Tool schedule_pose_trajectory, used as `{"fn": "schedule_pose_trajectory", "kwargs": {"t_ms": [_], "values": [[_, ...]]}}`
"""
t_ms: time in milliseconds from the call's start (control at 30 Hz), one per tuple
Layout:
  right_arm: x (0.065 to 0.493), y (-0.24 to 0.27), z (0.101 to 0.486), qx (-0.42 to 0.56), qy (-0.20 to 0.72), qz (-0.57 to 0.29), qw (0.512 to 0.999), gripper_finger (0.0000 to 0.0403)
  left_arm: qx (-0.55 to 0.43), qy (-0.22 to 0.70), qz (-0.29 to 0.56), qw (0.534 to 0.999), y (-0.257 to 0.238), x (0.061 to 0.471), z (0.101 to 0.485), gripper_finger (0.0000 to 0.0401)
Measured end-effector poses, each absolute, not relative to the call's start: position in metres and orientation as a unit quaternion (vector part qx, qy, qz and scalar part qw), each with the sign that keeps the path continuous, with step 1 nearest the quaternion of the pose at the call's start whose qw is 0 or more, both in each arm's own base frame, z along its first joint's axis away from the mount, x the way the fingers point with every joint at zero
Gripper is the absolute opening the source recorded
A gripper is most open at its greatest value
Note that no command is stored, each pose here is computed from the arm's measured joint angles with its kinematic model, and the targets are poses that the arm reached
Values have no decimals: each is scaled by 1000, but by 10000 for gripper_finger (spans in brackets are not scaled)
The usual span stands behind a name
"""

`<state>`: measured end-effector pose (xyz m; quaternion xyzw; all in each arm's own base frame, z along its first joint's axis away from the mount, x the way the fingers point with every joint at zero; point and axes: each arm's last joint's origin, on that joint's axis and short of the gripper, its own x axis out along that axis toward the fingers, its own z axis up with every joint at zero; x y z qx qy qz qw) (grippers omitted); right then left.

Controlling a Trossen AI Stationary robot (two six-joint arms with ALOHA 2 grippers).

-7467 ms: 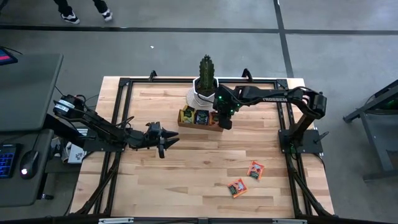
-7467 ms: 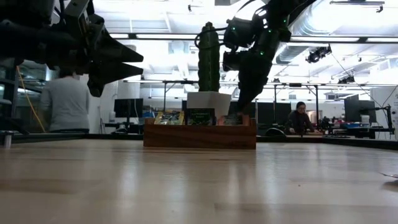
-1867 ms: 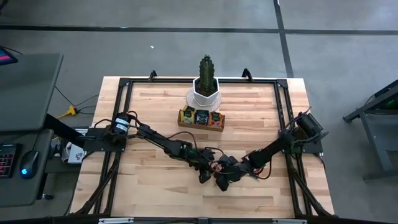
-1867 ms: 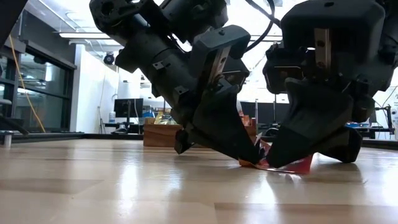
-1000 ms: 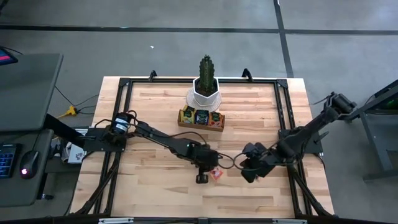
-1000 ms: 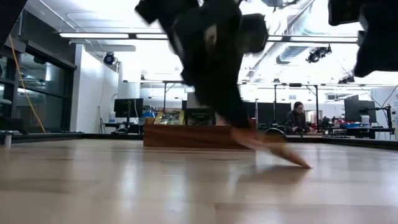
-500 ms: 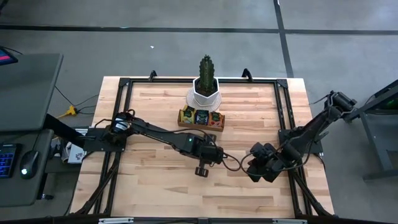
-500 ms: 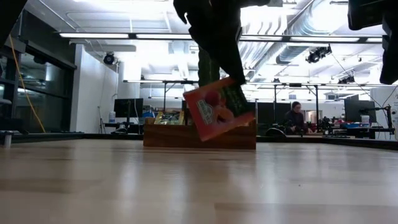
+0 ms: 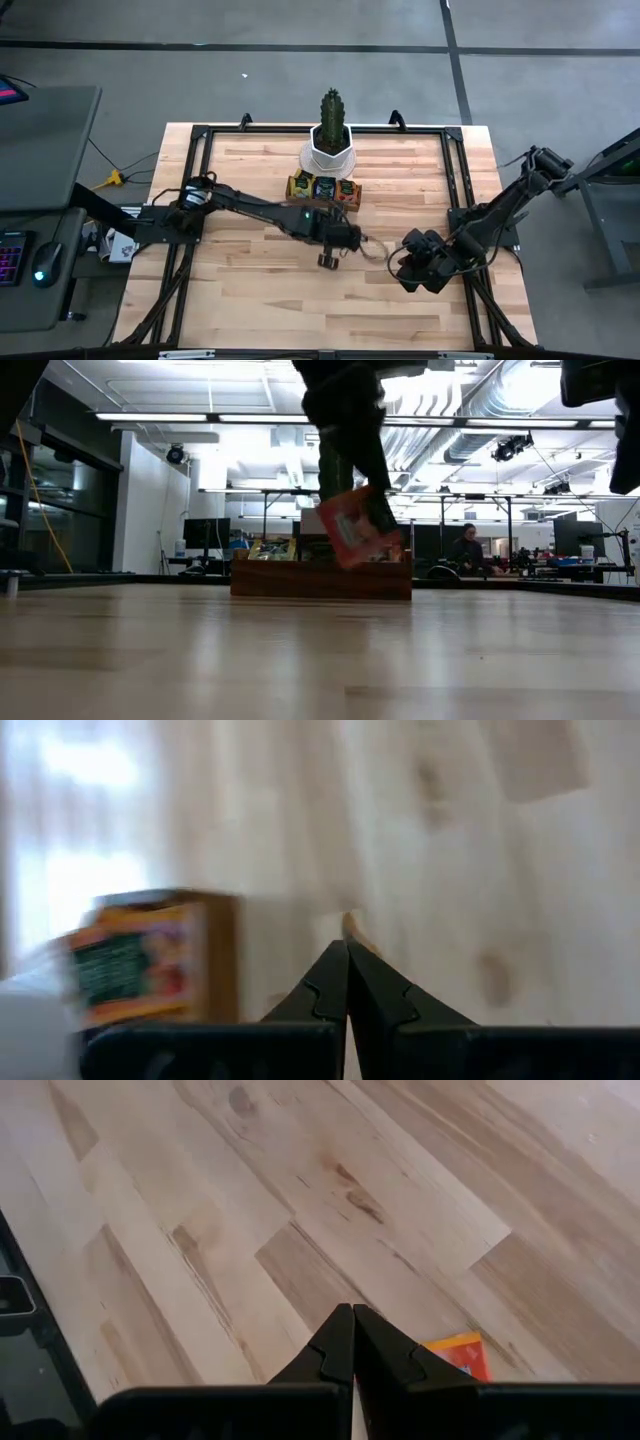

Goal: Pick & Place Tea
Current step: Put the orange tea bag into the right section of the wooden organizer

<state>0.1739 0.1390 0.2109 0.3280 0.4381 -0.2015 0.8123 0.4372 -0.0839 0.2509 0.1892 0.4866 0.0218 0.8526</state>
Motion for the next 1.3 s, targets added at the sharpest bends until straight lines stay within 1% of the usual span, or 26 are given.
{"fn": "schedule_pose_trajectory", "kwargs": {"t_ms": [133, 200, 267, 367, 433, 800, 867, 967, 1033, 1133, 1267, 1300], "values": [[169, 144, 210, 334, 432, -203, 813, 0, 195, 445, 50, 873, -62, 438, 276, 0], [164, 146, 205, 339, 433, -205, 810, 0, 200, 441, 59, 873, -52, 433, 286, 0], [160, 148, 200, 343, 435, -206, 806, 0, 201, 404, 69, 890, -41, 438, 297, 0], [155, 151, 197, 345, 429, -205, 809, 0, 207, 381, 64, 899, -30, 436, 309, 0], [154, 152, 197, 343, 425, -205, 812, 0, 201, 347, 63, 914, -21, 440, 318, 0], [154, 152, 197, 336, 421, -201, 818, 0, 179, 306, 70, 932, 11, 447, 324, 0], [154, 153, 197, 333, 420, -200, 820, 0, 178, 299, 68, 935, 13, 442, 332, 0], [154, 153, 197, 329, 418, -197, 824, 0, 174, 250, 69, 950, 15, 441, 345, 0], [155, 152, 197, 326, 416, -197, 826, 0, 169, 246, 53, 953, 16, 436, 349, 0], [155, 152, 197, 317, 418, -193, 829, 0, 165, 199, 55, 964, 18, 437, 358, 0], [155, 152, 197, 307, 414, -192, 835, 0, 155, 187, 45, 969, 27, 430, 362, 0], [155, 152, 197, 304, 413, -192, 837, 0, 153, 167, 44, 973, 30, 430, 364, 0]]}}
